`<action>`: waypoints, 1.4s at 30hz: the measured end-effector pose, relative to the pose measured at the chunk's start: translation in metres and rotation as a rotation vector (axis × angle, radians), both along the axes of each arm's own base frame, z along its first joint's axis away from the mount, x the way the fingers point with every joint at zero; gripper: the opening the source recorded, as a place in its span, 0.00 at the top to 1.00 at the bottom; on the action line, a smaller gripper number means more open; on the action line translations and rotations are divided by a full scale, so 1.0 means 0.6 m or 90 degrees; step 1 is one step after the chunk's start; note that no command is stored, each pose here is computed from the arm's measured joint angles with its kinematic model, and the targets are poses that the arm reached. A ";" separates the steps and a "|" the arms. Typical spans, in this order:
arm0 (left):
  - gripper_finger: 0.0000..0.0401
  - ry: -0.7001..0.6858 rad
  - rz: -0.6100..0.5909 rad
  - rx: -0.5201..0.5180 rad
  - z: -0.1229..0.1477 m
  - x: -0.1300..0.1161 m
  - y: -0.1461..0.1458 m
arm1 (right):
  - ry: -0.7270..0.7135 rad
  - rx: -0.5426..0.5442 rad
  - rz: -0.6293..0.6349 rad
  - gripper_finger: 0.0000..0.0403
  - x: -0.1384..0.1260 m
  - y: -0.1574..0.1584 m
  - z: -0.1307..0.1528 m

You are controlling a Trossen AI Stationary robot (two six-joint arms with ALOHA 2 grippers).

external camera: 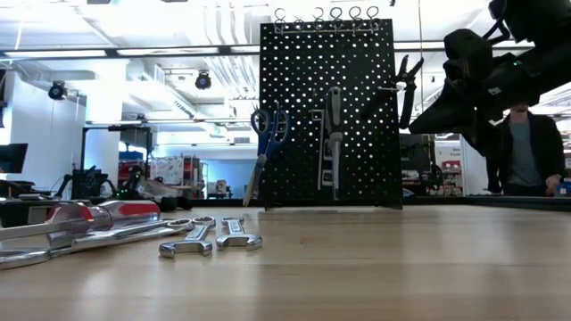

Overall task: Hang tools onto peg board
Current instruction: Hang the blue screwdriver on the pegboard

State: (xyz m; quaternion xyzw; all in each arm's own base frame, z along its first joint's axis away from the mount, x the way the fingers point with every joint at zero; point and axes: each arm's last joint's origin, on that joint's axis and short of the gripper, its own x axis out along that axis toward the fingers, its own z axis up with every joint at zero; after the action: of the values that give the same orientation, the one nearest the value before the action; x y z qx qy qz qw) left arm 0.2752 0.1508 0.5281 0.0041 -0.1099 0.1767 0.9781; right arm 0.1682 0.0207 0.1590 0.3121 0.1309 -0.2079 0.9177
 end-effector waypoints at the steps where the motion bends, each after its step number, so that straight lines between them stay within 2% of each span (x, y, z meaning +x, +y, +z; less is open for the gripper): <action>1: 0.78 -0.005 -0.006 -0.005 0.004 0.003 0.011 | -0.001 0.002 -0.001 0.99 0.000 0.000 0.000; 9: 0.78 -0.021 -0.016 -0.047 0.034 0.021 0.089 | -0.002 0.004 -0.001 0.99 0.000 0.001 0.000; 14: 0.78 0.024 0.021 -0.153 0.015 0.037 0.126 | -0.002 0.004 0.000 0.99 0.000 0.001 0.000; 17: 0.78 0.032 0.050 -0.188 -0.002 0.044 0.135 | -0.002 0.004 0.000 0.99 0.000 0.001 0.000; 22: 0.78 0.037 0.050 -0.195 -0.008 0.042 0.131 | -0.002 0.004 0.000 0.99 0.000 0.001 0.000; 32: 0.78 0.023 0.031 -0.185 0.008 0.034 0.103 | -0.002 0.004 0.000 0.99 0.000 0.001 0.000; 42: 0.78 0.048 0.028 -0.220 -0.029 0.054 0.105 | -0.004 0.011 -0.003 0.99 0.000 0.001 0.000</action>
State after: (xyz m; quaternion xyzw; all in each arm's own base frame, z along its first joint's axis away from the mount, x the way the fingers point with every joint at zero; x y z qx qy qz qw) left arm 0.3076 0.2139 0.5110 -0.1554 -0.0414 0.2141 0.9635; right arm 0.1681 0.0210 0.1591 0.3210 0.1289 -0.2081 0.9149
